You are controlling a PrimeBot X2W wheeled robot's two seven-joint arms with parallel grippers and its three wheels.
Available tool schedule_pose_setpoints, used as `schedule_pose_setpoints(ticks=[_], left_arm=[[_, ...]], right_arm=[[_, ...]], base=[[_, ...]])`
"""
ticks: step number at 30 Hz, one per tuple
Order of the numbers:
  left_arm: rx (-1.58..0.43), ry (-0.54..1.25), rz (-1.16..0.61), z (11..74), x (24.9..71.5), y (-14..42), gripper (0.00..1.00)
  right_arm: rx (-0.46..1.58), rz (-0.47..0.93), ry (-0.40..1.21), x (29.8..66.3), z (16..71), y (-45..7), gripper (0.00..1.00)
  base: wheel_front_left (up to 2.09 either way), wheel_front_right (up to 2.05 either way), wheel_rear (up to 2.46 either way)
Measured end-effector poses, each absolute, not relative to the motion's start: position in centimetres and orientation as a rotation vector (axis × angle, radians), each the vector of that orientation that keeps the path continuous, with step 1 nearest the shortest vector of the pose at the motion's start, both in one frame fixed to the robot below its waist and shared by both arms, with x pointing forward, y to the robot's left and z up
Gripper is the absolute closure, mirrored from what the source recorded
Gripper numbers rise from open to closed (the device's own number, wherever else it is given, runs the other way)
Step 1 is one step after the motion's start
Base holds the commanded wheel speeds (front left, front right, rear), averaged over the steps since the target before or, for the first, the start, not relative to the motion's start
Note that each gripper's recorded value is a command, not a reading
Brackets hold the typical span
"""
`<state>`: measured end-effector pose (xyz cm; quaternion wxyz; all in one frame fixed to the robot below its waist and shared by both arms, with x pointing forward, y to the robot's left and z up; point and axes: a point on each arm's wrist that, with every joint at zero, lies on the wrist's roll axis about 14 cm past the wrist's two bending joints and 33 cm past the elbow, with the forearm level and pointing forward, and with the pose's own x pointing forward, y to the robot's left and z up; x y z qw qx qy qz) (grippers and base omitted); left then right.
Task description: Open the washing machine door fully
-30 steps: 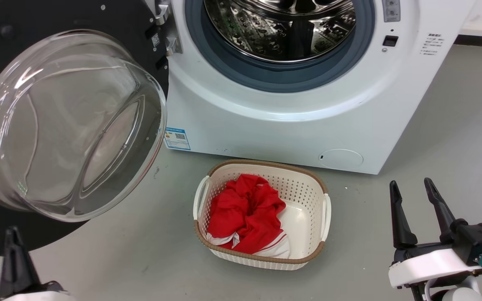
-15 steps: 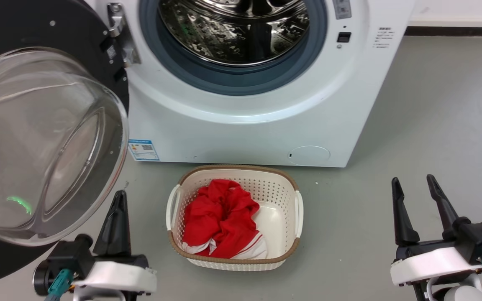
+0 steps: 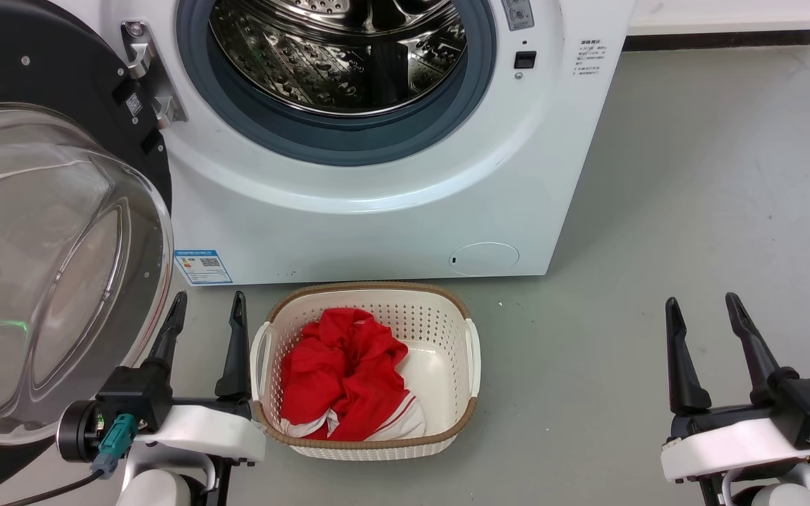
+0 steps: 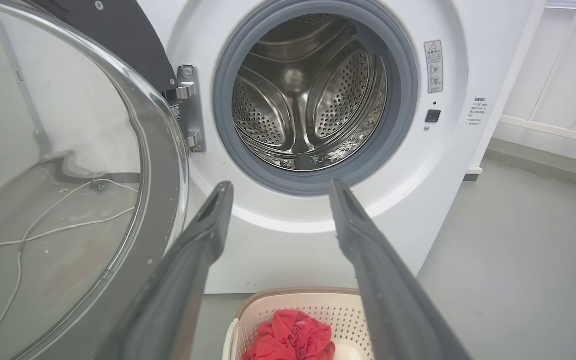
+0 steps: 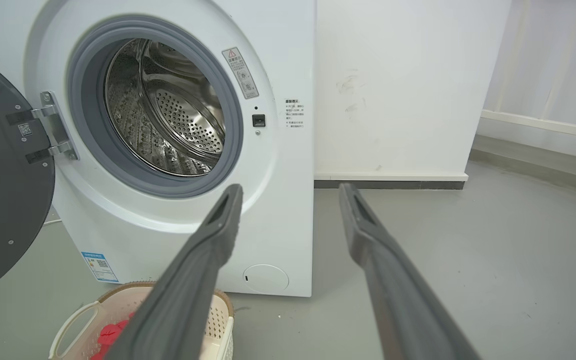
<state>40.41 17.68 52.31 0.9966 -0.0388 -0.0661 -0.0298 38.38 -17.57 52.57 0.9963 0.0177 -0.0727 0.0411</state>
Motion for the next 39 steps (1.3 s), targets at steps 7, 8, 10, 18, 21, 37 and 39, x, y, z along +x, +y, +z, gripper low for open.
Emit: schedule_pose_setpoints(ticks=[7,8,10,18,21,37,39], left_arm=[[-0.049,-0.127,-0.041,52.2,40.3,18.3,0.00],[-0.042,-0.128,-0.041,52.2,40.3,18.3,0.00],[-0.039,-0.127,-0.041,52.2,40.3,18.4,0.00],[-0.028,-0.119,-0.031,51.9,40.3,18.6,0.00],[-0.026,-0.119,-0.029,51.9,40.3,18.7,0.00],[-0.031,-0.084,-0.020,50.8,40.0,18.6,1.00],[-0.040,-0.047,-0.019,49.6,39.6,18.5,1.00]], right_arm=[[0.038,0.088,-0.144,38.3,52.5,-17.4,0.00],[0.038,0.089,-0.145,38.3,52.6,-17.3,0.00],[0.038,0.089,-0.146,38.3,52.6,-17.3,0.00],[0.038,0.088,-0.139,38.2,52.4,-17.4,0.00],[0.038,0.087,-0.137,38.2,52.3,-17.4,0.00],[0.043,0.083,-0.101,37.8,51.2,-17.5,1.00],[0.045,0.081,-0.071,37.5,50.3,-17.5,1.00]], base=[[0.00,0.00,0.00],[0.00,0.00,0.00],[0.00,0.00,0.00],[0.00,0.00,0.00],[0.00,0.00,0.00],[0.00,0.00,0.00],[0.00,0.00,0.00]])
